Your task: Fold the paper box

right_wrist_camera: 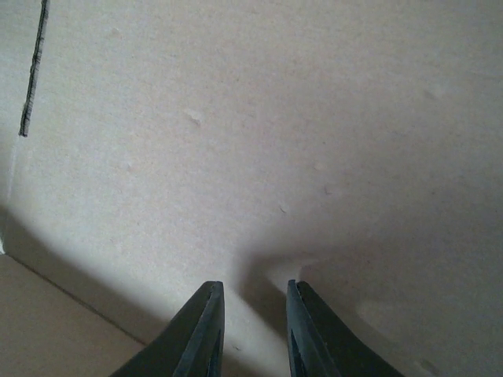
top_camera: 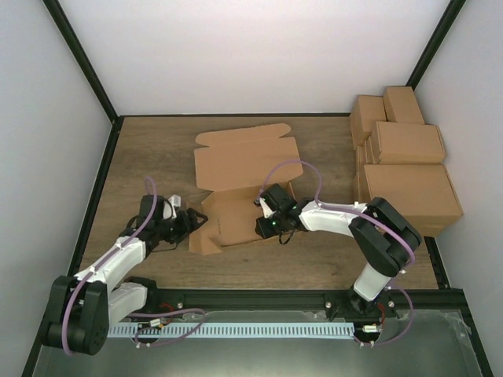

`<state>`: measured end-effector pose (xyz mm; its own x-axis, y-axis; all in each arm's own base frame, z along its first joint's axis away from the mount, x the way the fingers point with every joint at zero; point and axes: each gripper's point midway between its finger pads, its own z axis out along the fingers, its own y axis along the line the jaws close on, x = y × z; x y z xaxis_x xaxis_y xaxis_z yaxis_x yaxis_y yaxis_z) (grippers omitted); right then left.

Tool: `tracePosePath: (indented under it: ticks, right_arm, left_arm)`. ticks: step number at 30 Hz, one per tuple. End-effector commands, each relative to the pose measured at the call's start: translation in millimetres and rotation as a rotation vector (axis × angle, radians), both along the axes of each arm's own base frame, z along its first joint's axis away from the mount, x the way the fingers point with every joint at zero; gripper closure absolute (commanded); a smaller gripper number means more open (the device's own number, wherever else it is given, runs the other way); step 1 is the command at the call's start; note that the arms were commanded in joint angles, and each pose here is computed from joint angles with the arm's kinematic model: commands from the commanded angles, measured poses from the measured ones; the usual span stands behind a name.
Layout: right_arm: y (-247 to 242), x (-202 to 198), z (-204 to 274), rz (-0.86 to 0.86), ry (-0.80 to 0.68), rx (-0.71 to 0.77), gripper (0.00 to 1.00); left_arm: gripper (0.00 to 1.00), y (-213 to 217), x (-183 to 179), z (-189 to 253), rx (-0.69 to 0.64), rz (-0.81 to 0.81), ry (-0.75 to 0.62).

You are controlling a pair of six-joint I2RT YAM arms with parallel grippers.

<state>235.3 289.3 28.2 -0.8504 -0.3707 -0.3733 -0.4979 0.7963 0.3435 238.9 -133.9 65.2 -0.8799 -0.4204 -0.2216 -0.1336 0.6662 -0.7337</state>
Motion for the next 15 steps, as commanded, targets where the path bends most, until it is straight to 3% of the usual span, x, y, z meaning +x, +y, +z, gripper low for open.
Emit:
tracePosePath:
  ticks: [1,4,8,12,15]
  right_arm:
    - [7.2,-1.2,-2.3,0.002,0.005,0.038,0.76]
    - [5.1,-3.1,-7.2,0.000,0.011,0.030,0.76]
    - [2.8,-4.6,-14.4,0.000,0.020,0.017,0.76]
    - [2.3,-4.9,-18.8,0.001,0.026,0.009,0.76]
    - [1.9,-4.9,-20.0,0.001,0.025,0.006,0.76]
  left_arm:
    - [0.22,-11.6,8.4,9.9,-0.039,-0.029,-0.035]
    - [0.24,-15.7,11.3,11.0,-0.031,-0.045,-0.036]
    - [0.35,-23.9,13.5,12.8,-0.013,-0.074,-0.033]
    - [0.56,-21.7,14.5,8.4,0.160,-0.107,-0.031]
    - [0.62,-14.3,15.7,7.6,0.319,-0.103,-0.018]
